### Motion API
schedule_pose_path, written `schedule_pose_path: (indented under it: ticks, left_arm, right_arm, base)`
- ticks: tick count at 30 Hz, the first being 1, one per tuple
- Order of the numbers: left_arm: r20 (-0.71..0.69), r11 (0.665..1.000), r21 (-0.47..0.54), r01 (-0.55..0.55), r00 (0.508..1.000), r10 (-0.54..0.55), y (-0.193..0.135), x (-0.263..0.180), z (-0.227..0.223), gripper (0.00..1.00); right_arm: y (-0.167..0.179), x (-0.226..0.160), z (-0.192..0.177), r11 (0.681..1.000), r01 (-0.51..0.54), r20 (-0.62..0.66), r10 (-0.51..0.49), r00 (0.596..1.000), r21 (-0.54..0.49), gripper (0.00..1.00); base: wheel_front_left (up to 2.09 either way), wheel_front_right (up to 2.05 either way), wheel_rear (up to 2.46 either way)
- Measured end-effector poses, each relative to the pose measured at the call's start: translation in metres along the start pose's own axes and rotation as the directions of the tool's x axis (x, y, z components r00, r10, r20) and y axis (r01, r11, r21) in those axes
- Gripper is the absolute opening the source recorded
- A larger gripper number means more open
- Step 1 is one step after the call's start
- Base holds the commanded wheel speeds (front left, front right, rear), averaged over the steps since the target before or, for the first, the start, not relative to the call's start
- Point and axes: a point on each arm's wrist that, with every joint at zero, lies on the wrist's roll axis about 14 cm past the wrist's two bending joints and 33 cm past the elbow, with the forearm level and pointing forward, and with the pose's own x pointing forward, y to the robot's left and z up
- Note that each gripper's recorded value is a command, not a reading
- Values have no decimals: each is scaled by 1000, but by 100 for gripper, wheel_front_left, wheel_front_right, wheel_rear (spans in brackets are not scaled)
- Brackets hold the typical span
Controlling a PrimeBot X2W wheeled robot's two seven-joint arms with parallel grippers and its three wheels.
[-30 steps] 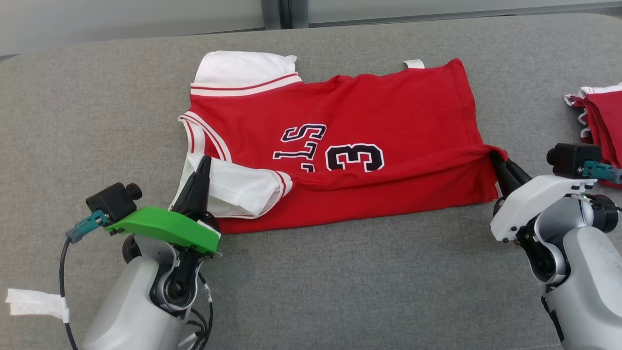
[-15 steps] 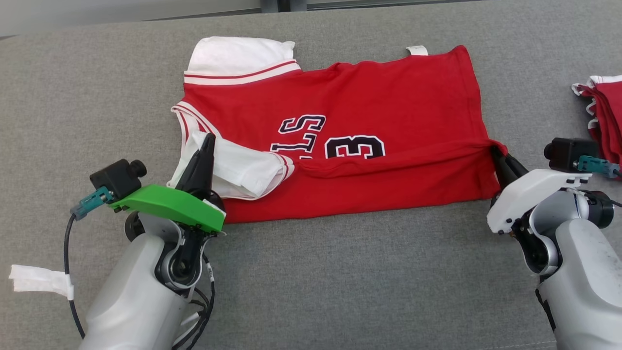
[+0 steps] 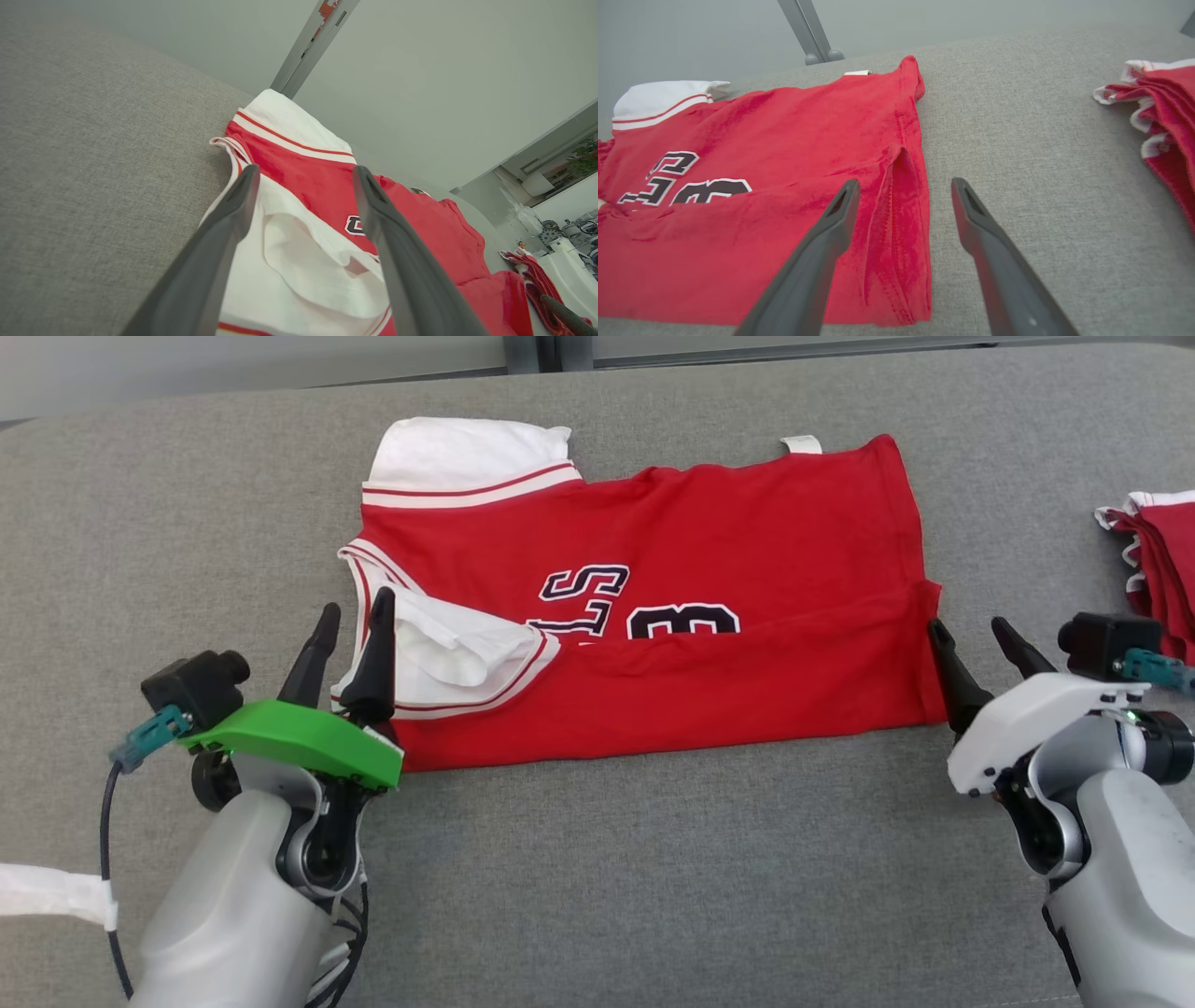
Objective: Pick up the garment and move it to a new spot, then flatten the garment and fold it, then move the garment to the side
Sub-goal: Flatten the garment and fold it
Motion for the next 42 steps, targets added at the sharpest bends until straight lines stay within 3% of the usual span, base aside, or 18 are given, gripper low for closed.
schedule_pose_path:
  ticks: [5, 12, 18, 34, 42]
  left_arm:
    - [32, 989, 141, -53, 998, 49, 18, -21, 9, 100]
    - [-27, 929, 350, -121, 990, 139, 42, -53, -17, 100]
    - [-83, 895, 419, -154, 975, 207, 58, -61, -39, 100]
    - [-129, 862, 454, -225, 941, 314, 82, -60, -57, 100]
    - [-121, 865, 443, -234, 941, 316, 82, -59, -56, 100]
  right_arm:
    - [-9, -14, -4, 1000, 24, 7, -24, 1000, -6, 100]
    - [-15, -30, -17, 998, 59, -25, -60, 998, -30, 100]
    - [-10, -30, -23, 996, 69, -44, -71, 996, -61, 100]
    - [1, -6, -47, 992, 60, -143, -77, 987, -115, 100]
    - [5, 4, -32, 988, 65, -78, -77, 994, -143, 100]
  base:
    - [0, 0, 0]
    - [0, 0, 0]
    - [0, 0, 0]
    - [0, 0, 0]
    - [0, 0, 0]
